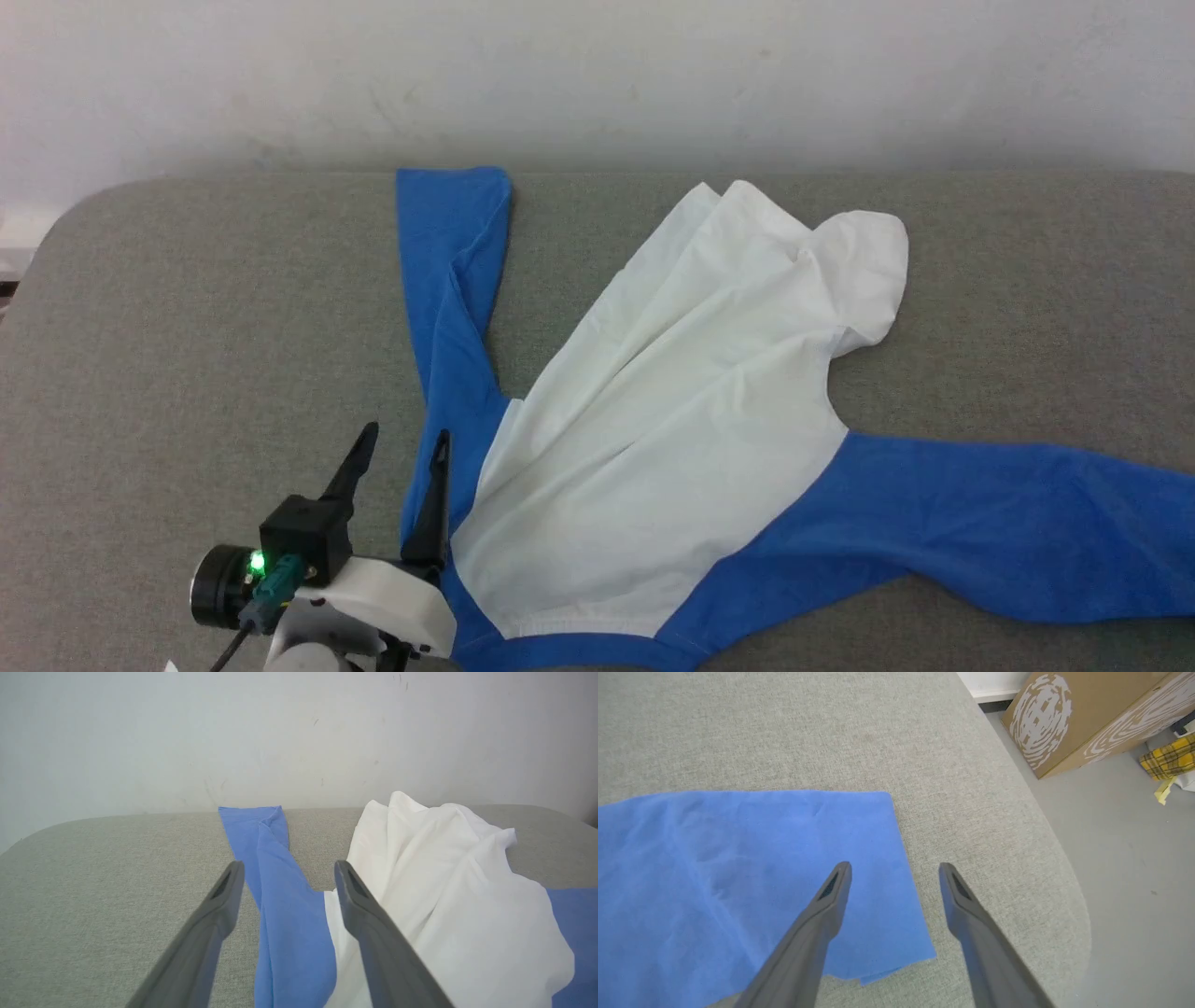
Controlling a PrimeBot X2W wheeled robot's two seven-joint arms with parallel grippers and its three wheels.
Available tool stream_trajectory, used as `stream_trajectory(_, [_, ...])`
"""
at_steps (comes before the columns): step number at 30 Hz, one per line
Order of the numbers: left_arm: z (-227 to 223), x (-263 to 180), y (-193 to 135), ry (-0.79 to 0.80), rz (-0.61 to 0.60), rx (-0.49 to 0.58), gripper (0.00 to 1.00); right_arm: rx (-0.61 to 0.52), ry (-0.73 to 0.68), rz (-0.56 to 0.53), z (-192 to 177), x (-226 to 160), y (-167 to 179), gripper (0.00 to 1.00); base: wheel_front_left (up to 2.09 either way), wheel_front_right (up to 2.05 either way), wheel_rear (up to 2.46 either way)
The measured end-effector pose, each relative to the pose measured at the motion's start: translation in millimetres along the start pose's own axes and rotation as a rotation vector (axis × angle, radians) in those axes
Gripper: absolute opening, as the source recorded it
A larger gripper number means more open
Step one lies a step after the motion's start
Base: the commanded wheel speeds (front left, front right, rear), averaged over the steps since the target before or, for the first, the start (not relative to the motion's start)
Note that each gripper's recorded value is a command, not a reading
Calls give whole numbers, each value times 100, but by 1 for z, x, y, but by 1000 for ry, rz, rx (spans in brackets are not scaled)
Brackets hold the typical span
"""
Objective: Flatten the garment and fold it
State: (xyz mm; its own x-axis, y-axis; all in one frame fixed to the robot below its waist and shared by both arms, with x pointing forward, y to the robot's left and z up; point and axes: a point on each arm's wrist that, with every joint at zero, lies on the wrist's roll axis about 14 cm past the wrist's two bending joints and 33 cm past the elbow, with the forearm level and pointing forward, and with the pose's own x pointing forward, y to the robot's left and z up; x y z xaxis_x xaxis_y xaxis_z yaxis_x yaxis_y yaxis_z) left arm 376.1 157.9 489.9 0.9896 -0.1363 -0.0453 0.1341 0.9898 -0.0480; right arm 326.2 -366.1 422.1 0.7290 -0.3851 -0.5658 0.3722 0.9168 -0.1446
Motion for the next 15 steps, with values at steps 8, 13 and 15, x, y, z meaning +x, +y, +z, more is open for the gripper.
stream_trajectory(8, [-15,4,1,26,16,-1,100,-9,132,-37,-30,23,-6,100,0,0,0])
stream_trajectory(13, [-19,9,2,33,12,0,100,-59,178,-20,-43,35,-2,3,0,0,0])
stream_trajectory(15, [-20,9,3,35,12,1,100,-77,152,-12,-36,38,-2,0,0,0,0])
